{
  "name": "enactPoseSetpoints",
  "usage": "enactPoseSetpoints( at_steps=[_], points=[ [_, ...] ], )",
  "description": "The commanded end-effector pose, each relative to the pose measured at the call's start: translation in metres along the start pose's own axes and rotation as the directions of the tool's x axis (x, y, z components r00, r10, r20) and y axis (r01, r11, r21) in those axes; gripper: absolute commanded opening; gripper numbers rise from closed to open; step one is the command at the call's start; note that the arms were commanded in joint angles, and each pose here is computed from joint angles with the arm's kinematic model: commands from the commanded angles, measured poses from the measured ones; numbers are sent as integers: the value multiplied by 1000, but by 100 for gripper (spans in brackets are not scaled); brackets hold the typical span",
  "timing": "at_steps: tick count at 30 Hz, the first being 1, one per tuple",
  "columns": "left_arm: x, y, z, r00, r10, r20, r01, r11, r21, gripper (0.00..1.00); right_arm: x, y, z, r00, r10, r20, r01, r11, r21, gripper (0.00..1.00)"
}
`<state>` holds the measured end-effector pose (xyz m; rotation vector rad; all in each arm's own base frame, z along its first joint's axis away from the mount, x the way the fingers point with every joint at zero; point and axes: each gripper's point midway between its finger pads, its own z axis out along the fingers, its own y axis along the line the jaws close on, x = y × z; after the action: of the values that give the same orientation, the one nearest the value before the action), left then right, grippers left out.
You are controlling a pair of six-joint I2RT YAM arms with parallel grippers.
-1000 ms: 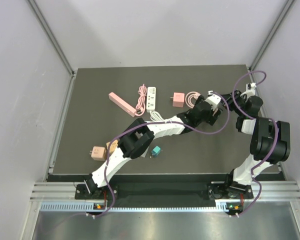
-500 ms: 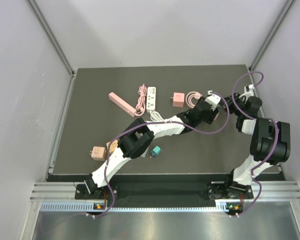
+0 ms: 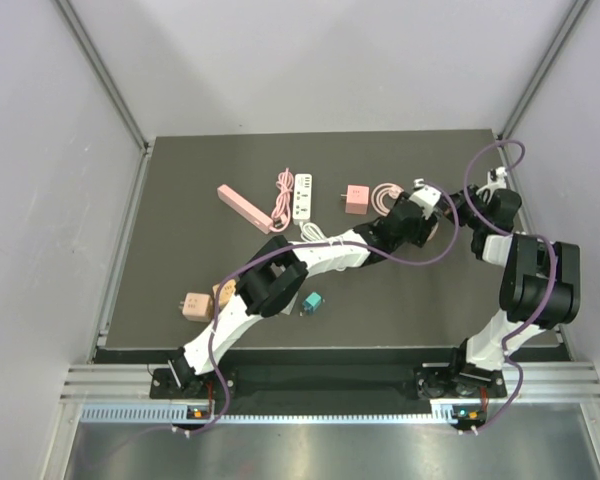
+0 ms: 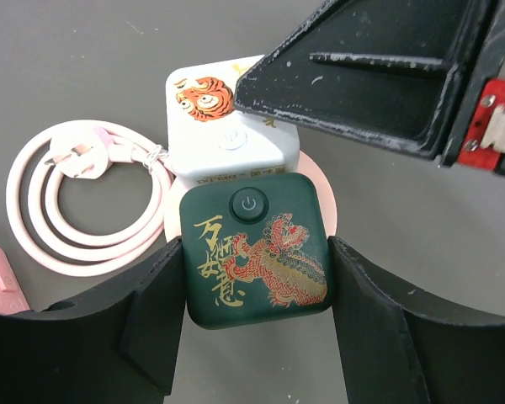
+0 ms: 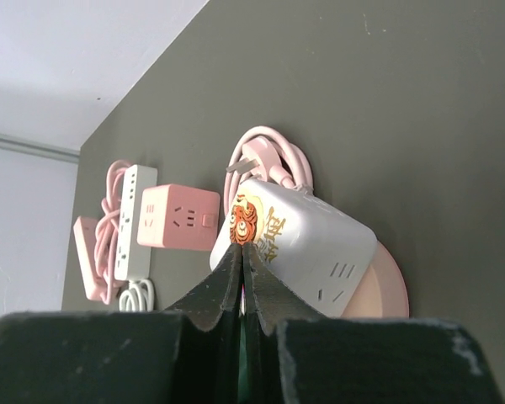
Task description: Pull the plug off the socket
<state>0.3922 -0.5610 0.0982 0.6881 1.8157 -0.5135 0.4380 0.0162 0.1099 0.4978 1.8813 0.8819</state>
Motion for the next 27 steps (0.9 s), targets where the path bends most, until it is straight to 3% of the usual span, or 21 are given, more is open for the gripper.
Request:
enactPoseSetpoints(
  at_steps=[1,11,17,21,24,27],
  points=[
    [-80,-9,-10,980,-107,166,102,994,40,0,33,-37,1,996,38,-80,-24,987,161,0],
    [-117,8,-12,941,-188,280,203,979,-26,0,53,-38,0,993,17,-114,7,980,200,0],
    [-110,7,-10,942,-199,270,207,978,0,0,32,-6,-6,998,-35,-54,40,994,98,2],
    [-83,14,-15,956,-189,223,198,980,-19,0,14,2,-21,998,-56,-2,56,992,114,40],
    [-64,19,-21,962,-187,199,199,979,-40,0,5,-5,-34,999,-27,36,21,989,149,54],
    [-51,22,-25,966,-188,179,200,978,-51,0,9,-16,-43,998,29,55,-39,984,176,58]
  ],
)
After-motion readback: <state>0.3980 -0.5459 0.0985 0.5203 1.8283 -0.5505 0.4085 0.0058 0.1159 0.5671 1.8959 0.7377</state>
